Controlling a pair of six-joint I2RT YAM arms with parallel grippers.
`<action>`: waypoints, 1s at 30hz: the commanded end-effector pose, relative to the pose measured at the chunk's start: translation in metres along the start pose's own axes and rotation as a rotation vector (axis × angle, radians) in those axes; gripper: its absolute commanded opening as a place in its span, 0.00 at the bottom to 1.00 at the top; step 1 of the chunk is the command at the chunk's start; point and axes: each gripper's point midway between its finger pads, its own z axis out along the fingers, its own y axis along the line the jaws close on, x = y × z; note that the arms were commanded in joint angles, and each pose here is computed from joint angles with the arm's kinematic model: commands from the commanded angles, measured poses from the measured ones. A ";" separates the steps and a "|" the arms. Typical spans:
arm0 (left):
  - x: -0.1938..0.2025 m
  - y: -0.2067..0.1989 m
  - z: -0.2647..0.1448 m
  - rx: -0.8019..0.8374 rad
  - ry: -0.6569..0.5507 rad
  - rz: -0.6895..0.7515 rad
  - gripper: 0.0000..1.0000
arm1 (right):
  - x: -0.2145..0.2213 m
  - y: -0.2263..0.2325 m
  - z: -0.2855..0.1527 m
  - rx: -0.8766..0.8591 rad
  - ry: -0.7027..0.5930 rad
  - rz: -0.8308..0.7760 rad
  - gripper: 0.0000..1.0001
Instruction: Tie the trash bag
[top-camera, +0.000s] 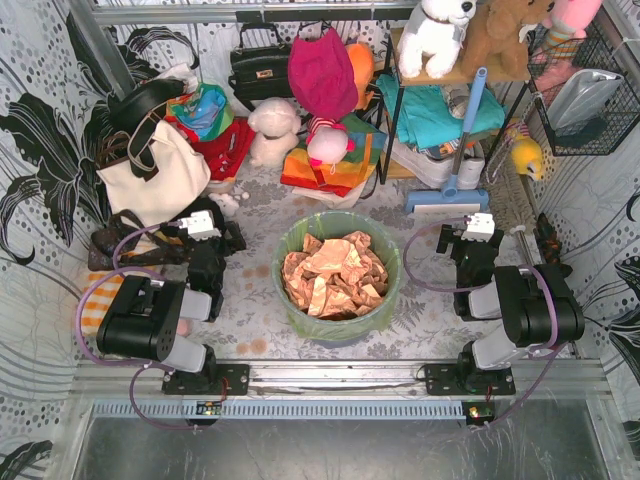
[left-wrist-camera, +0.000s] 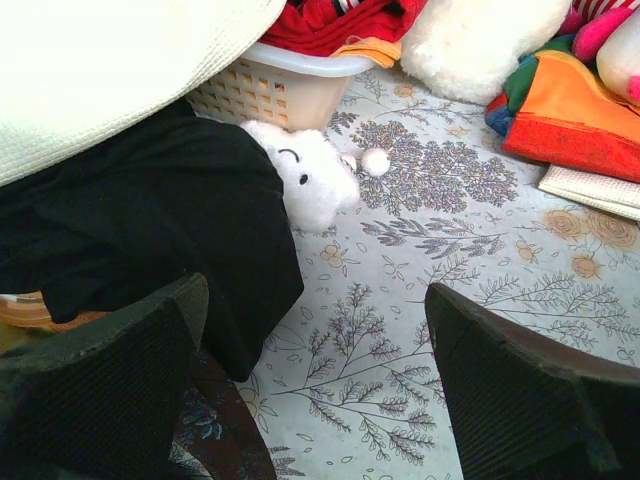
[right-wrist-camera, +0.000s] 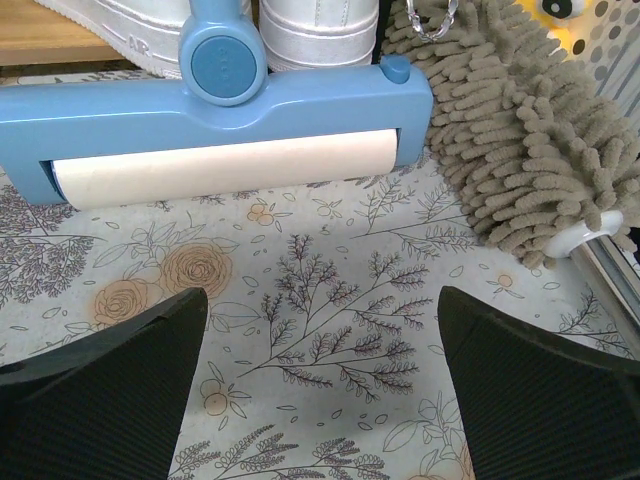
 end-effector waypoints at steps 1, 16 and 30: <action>-0.012 -0.001 0.005 0.009 -0.039 -0.002 0.98 | -0.007 0.005 0.001 -0.019 -0.030 0.008 0.97; -0.013 -0.001 0.004 0.010 -0.045 0.002 0.98 | -0.007 0.005 0.001 -0.020 -0.030 0.008 0.97; -0.011 -0.004 0.004 0.028 -0.038 0.006 0.98 | -0.008 0.005 0.001 -0.018 -0.034 0.009 0.97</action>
